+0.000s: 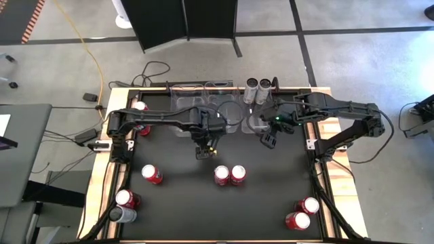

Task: Sort soda cans
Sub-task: Put the top white-yellow soda can into the right transparent bin

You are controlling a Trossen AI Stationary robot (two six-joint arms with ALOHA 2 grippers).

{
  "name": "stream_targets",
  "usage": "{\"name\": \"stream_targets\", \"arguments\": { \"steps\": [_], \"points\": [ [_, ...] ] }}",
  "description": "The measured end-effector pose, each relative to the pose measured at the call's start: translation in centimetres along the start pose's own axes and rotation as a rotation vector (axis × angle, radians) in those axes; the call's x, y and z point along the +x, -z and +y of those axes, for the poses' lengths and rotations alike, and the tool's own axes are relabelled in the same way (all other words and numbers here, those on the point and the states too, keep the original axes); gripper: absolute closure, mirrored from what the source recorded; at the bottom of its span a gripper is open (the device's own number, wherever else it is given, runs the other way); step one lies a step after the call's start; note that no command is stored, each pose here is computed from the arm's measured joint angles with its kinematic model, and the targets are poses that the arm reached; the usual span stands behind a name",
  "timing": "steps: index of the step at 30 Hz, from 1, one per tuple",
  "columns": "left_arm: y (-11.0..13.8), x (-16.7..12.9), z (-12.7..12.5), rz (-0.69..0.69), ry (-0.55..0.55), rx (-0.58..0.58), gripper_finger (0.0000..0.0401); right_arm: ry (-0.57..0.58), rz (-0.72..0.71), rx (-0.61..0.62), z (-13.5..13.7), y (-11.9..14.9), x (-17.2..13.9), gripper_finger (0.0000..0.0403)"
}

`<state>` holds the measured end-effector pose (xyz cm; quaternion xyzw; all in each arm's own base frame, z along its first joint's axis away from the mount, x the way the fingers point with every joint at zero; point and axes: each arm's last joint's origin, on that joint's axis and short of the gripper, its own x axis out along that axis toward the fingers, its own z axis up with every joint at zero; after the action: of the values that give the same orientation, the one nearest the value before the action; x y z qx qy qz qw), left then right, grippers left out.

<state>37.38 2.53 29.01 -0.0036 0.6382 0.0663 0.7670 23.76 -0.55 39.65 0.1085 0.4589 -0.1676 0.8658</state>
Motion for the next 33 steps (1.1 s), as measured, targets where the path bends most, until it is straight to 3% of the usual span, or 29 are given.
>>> {"name": "stream_targets", "arguments": {
  "steps": [11,16,25,33],
  "points": [
    [-0.9,-0.2,0.0,-0.096,0.005,0.016,0.009,-0.004,-0.01,-0.002,0.0,-0.1,0.0,0.0045],
    [-0.6,-0.4,-0.1,-0.069,0.035,0.012,0.0083,-0.005,-0.014,0.006,0.0,-0.1,0.0,0.0045],
    [1.4,-6.1,0.8,-0.119,-0.013,-0.023,0.0083,-0.073,-0.148,-0.062,1.0,-2.3,1.7,0.0045],
    [5.1,-11.3,1.9,-0.253,-0.069,-0.094,0.0084,-0.183,-0.246,-0.285,4.1,-5.9,8.4,0.0045]
  ]
}}
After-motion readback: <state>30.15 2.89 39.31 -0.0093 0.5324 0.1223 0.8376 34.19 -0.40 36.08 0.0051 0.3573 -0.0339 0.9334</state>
